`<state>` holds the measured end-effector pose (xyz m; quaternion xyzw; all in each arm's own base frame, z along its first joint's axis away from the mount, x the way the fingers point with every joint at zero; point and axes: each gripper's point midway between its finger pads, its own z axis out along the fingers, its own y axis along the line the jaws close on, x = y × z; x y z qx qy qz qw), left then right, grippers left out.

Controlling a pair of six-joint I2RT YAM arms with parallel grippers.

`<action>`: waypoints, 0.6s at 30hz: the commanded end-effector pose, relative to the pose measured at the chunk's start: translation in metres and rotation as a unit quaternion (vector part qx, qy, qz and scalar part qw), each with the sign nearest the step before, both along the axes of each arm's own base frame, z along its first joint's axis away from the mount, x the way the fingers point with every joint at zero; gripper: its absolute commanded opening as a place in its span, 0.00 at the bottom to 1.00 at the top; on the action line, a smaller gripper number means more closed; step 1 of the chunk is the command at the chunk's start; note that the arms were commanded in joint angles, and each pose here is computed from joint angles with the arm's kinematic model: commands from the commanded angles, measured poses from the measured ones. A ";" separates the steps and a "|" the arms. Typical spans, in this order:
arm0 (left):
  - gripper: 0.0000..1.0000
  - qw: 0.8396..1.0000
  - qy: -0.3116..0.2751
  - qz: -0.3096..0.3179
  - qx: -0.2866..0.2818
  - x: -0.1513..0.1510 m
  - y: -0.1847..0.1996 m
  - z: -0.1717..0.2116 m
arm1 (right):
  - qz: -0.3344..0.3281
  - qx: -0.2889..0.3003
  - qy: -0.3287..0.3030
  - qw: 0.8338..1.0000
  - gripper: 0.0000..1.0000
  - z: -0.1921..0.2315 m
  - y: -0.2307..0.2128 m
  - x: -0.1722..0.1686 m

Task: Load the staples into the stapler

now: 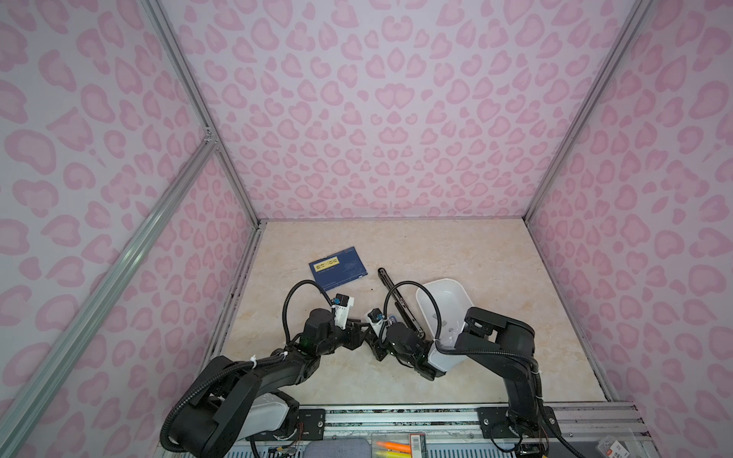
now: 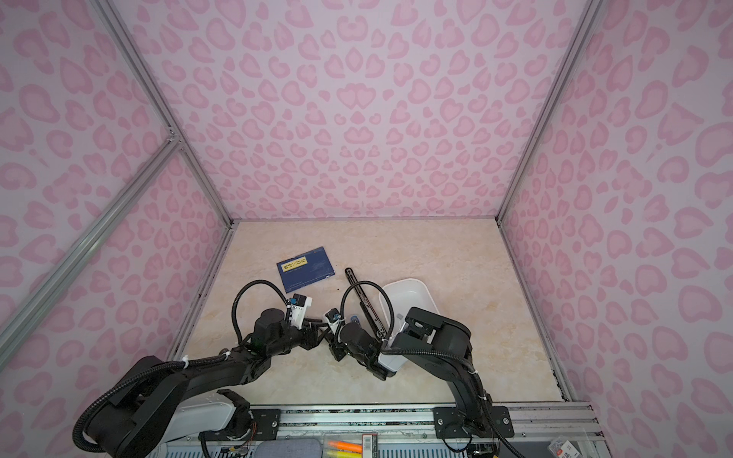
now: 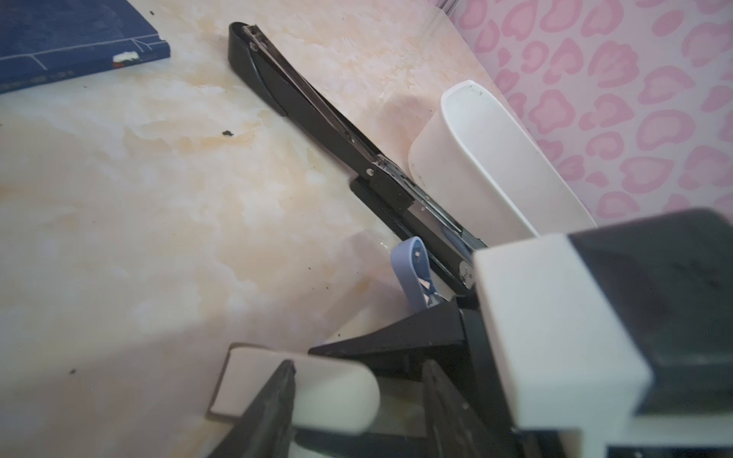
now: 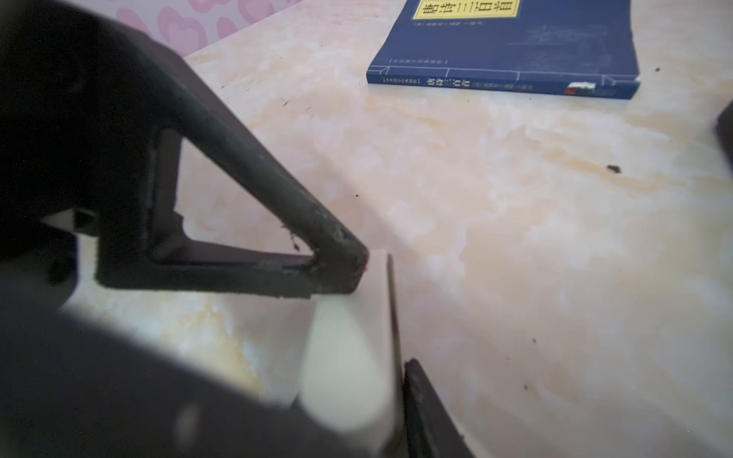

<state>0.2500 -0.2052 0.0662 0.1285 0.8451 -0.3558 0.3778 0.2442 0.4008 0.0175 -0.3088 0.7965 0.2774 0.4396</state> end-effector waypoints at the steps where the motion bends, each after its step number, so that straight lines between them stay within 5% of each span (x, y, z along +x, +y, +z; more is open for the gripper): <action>1: 0.53 0.999 -0.019 0.028 0.014 0.010 0.007 0.004 | -0.005 -0.017 0.013 1.000 0.45 -0.009 -0.010 -0.005; 11: 0.50 0.996 -0.018 0.077 0.050 0.017 0.026 -0.009 | -0.017 0.018 -0.011 1.000 0.53 0.027 -0.027 -0.010; 18: 0.49 0.993 -0.026 0.095 0.061 0.019 0.033 -0.009 | -0.022 0.038 -0.029 0.999 0.42 0.056 -0.034 -0.011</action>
